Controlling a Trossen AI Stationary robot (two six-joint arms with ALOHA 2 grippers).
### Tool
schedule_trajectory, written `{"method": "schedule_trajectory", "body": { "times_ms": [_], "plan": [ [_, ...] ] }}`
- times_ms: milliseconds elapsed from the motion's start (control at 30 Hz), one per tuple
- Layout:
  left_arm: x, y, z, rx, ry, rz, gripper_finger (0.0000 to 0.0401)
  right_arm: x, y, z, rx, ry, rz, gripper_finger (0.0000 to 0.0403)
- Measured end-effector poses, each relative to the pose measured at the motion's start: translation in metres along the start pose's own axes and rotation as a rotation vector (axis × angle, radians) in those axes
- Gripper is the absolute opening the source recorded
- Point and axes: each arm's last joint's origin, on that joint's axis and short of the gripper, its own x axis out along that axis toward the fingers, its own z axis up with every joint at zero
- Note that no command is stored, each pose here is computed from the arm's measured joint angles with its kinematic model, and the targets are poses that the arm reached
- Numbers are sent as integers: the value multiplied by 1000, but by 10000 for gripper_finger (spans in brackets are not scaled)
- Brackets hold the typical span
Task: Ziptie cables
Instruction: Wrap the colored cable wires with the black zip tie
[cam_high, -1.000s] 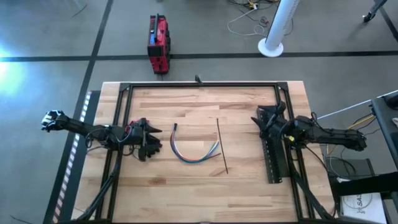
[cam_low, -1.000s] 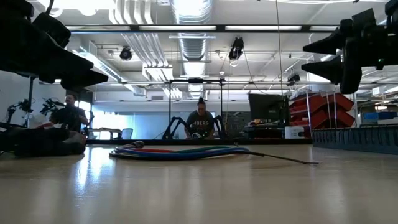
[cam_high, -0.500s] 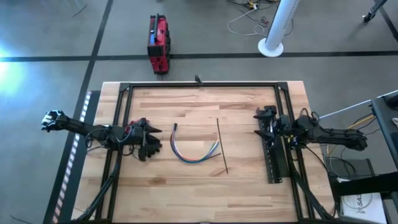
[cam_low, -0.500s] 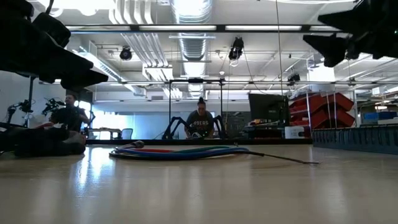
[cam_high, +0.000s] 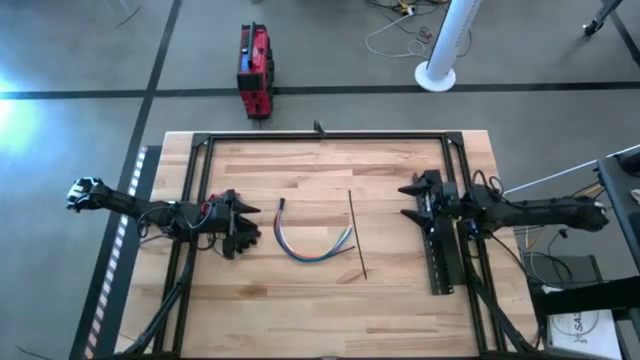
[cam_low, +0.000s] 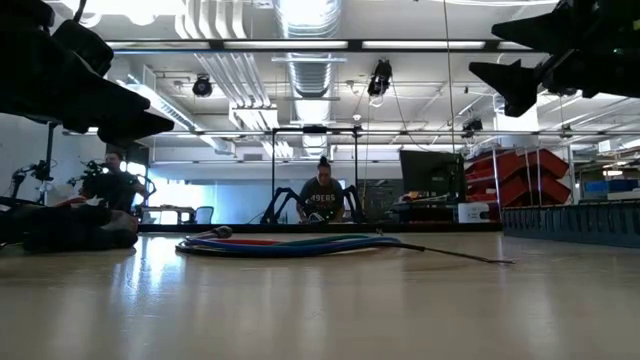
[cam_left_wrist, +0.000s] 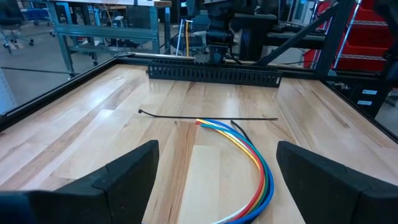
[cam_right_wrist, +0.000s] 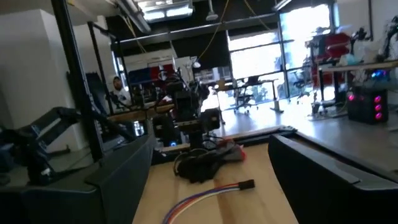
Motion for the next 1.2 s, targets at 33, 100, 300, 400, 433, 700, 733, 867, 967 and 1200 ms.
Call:
{"method": "schedule_trajectory", "body": {
  "times_ms": [33, 100, 300, 400, 433, 700, 733, 867, 967, 1200],
  "plan": [
    [0, 0, 0, 0, 0, 1, 311, 3, 0, -3, 20, 18, 6, 309],
    [0, 0, 0, 0, 0, 0, 311, 9, 1, -8, 34, 39, 19, 309],
    [0, 0, 0, 0, 0, 0, 311, 21, -4, -32, 85, 162, -38, 309],
    [0, 0, 0, 0, 1, 0, 311, 25, -8, -45, 110, 243, -81, 309],
    [0, 0, 0, 0, 1, 0, 311, 28, -8, -48, 118, 269, -89, 309],
    [0, 0, 0, 0, 1, 0, 311, 60, -14, -64, 47, 398, -111, 309],
    [0, 0, 0, 0, 1, 0, 311, 65, -15, -65, 34, 413, -116, 309],
    [0, 0, 0, 0, 1, 0, 311, 85, -29, -71, 3, 489, -162, 309],
    [0, 0, 0, 0, 1, 0, 311, 100, -45, -71, -17, 557, -194, 309],
    [0, 0, 0, 0, 1, 0, 311, 129, -102, -65, -39, 788, -240, 309]
  ]
}}
